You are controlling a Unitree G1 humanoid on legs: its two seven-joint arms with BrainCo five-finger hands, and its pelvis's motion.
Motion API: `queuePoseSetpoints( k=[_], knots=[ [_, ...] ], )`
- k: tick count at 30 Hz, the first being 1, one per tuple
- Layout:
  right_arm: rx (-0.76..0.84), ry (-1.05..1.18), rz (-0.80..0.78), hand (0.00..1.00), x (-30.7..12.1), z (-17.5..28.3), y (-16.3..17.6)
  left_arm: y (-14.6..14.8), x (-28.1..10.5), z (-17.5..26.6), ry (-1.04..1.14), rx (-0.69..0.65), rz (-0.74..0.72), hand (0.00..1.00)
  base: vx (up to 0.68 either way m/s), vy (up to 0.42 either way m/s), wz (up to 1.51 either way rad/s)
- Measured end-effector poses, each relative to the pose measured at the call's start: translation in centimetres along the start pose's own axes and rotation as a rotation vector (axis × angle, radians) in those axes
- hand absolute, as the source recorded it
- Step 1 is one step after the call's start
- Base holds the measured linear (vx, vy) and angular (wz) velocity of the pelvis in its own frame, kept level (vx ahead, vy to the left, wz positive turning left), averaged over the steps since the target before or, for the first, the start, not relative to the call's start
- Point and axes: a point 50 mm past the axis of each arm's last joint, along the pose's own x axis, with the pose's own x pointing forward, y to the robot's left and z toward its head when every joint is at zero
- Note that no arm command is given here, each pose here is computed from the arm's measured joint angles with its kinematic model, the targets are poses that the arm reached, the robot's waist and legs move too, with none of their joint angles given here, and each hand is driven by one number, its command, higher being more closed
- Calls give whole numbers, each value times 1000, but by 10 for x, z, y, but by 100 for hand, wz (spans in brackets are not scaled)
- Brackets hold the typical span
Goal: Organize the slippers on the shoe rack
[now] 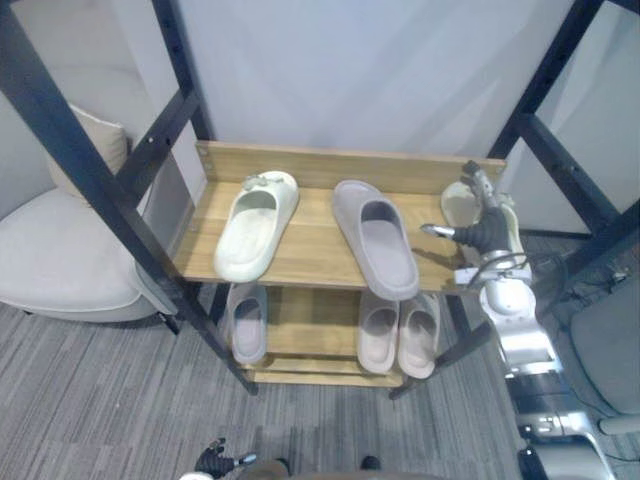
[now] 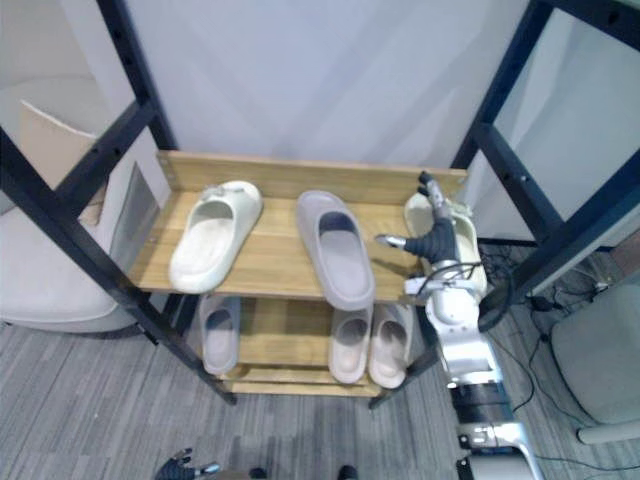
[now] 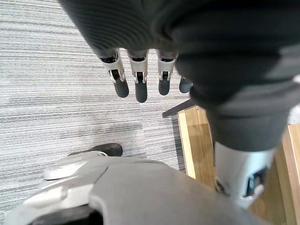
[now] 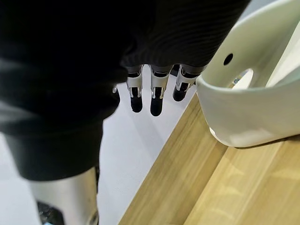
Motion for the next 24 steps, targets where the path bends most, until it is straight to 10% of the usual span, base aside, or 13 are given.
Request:
queuePoseSetpoints(
  k=[22,23,24],
  knots=[
    [-37,-12,141,0,35,11,28,5,0,8,-47,-71,27,0,-4,-9,5],
    [-41,-13,149,100,38,12,30,5,0,7,-46,-74,29,0,0,0,0],
    [-42,-13,152,100,39,12,30,5,0,7,-46,-75,30,0,-51,-18,-1]
  ],
)
